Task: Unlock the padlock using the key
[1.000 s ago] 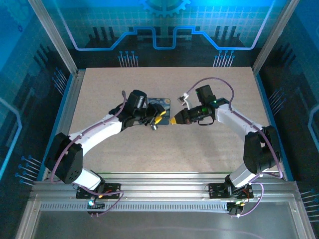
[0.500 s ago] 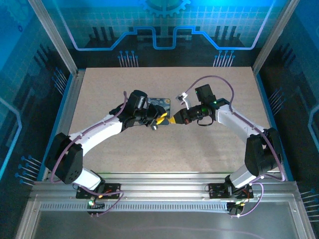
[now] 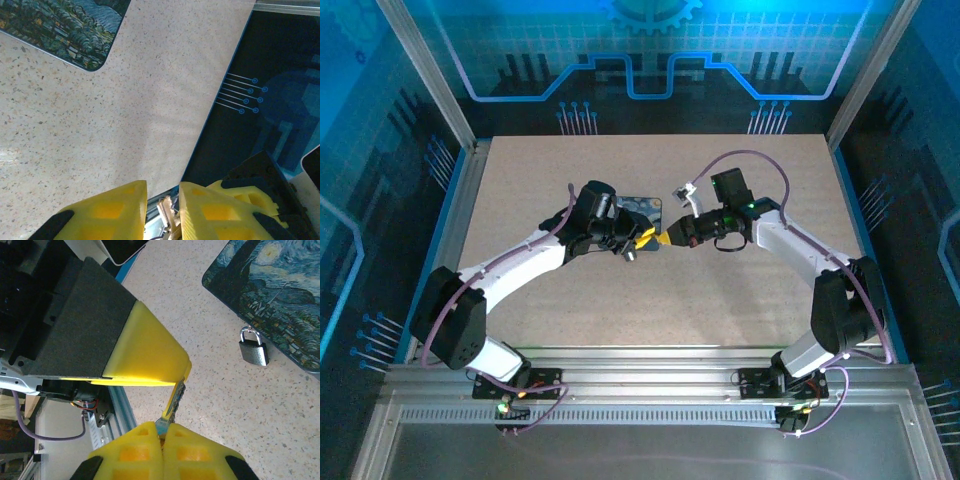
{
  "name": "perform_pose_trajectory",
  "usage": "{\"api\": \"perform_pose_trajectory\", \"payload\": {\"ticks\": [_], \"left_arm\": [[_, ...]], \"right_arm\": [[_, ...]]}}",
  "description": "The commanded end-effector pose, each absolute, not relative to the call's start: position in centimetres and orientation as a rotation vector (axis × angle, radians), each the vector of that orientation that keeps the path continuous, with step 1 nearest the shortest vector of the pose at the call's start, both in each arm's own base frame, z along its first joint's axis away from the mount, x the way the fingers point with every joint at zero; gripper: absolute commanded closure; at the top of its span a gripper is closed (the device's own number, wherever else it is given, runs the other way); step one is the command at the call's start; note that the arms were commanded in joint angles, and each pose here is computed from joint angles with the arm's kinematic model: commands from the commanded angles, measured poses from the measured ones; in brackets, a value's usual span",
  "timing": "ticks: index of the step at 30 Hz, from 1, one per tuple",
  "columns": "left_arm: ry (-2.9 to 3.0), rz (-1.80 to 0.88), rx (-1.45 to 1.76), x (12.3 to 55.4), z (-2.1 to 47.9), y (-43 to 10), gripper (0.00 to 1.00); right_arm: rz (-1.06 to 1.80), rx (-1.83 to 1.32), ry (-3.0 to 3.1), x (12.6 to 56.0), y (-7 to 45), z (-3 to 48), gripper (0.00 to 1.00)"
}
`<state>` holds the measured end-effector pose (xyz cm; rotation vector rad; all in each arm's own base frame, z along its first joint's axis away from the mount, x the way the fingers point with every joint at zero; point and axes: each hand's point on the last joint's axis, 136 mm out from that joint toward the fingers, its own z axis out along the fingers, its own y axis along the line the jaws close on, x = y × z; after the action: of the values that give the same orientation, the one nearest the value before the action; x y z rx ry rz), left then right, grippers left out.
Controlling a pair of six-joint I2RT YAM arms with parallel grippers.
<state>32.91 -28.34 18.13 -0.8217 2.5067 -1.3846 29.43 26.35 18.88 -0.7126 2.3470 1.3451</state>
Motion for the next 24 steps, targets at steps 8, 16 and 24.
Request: {"api": "perform_pose_trajectory", "payload": {"ticks": [8, 16, 24], "left_arm": [[2.504, -1.439, -0.801, 32.78, 18.67, -29.06, 0.83], [2.498, -1.446, -0.800, 32.78, 18.78, -29.04, 0.91], [2.491, -1.419, -0.805, 32.94, 18.55, -28.51, 1.00]], "right_arm": [[1.343, -0.741, 2.321, 29.55, 27.47, 19.39, 0.97], [1.325, -0.720, 2.337, 30.01, 27.43, 19.11, 0.94], [1.339, -0.658, 2.353, 30.24, 26.85, 19.20, 0.75]]}}
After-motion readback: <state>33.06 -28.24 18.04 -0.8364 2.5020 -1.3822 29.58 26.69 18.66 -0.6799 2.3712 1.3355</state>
